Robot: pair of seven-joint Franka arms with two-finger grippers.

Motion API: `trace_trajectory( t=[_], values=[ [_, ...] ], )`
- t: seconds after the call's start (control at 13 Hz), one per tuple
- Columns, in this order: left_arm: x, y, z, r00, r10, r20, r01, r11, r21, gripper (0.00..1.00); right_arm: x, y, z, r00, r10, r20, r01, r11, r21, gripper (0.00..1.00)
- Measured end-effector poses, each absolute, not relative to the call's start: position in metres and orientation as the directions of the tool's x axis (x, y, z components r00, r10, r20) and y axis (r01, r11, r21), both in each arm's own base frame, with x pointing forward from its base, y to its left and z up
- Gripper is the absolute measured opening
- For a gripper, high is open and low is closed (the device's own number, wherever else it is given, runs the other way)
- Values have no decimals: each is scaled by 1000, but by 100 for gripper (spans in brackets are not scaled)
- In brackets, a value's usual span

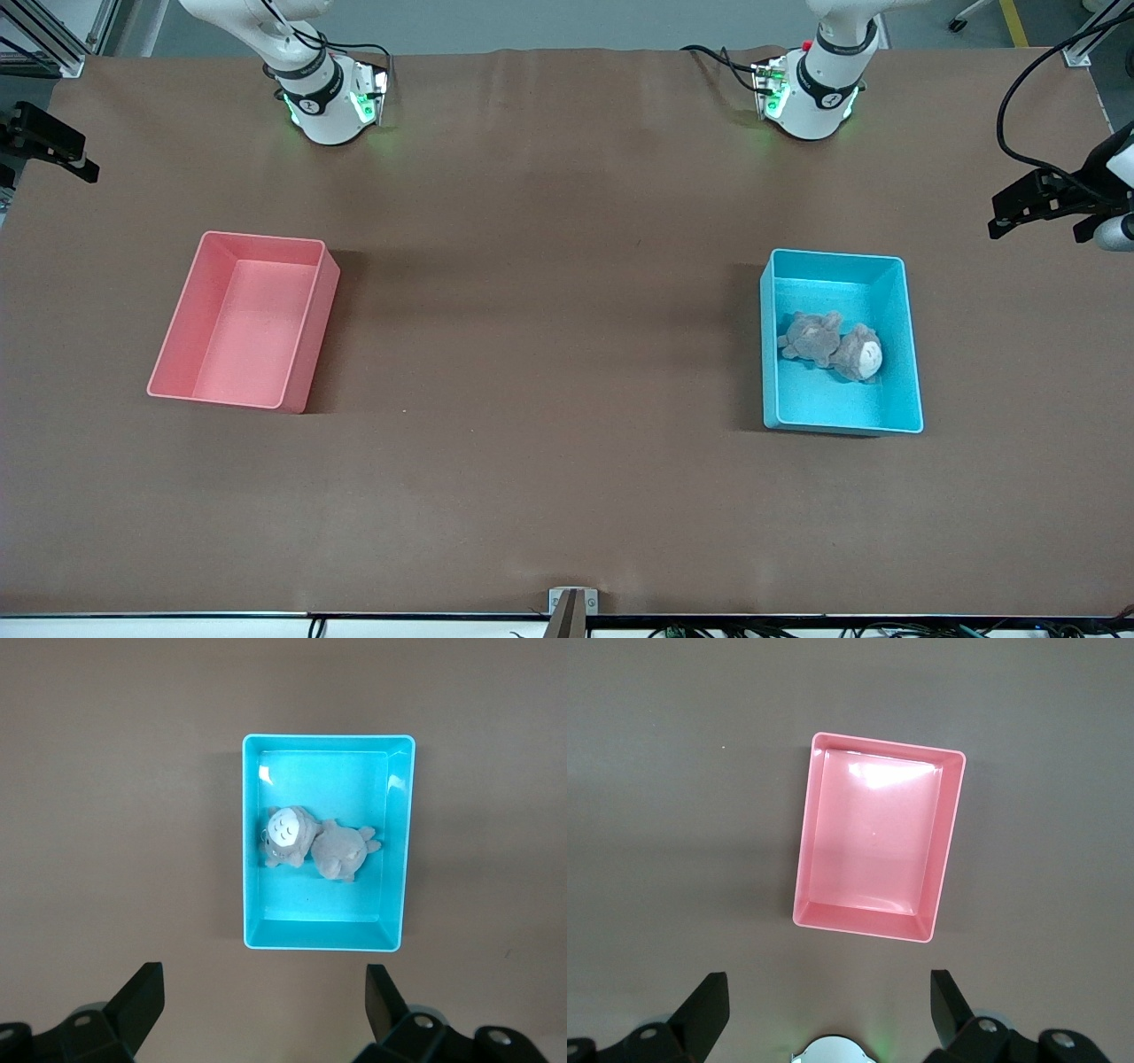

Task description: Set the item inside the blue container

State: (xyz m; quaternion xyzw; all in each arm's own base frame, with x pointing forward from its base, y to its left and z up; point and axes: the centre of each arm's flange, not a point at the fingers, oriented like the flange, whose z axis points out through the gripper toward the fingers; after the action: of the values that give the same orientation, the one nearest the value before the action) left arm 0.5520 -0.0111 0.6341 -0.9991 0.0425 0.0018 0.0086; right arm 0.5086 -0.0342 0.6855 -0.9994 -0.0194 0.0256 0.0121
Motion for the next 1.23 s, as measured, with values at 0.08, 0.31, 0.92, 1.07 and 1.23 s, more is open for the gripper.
trace_trajectory(
  t=[0.08,0.31,0.92,1.07,1.23],
  values=[
    [552,-14,634,996,-89,-4,-89,-996,-17,100,509,-34,685,998,39,-51,38,-999,-25,100],
    [552,-16,634,996,-93,-4,-94,-995,-17,100,508,-34,685,998,39,-52,38,-999,-26,100],
    [549,-11,641,996,-84,8,-84,-996,-17,100,506,-32,683,997,-11,-73,-14,-999,-37,100],
    [548,-10,643,996,-83,13,-83,-996,-17,100,506,-33,683,997,-11,-73,-14,-999,-37,100],
    [549,-11,645,997,-76,23,-75,-997,-17,100,506,-33,683,997,-12,-73,-15,-999,-37,100]
  ],
)
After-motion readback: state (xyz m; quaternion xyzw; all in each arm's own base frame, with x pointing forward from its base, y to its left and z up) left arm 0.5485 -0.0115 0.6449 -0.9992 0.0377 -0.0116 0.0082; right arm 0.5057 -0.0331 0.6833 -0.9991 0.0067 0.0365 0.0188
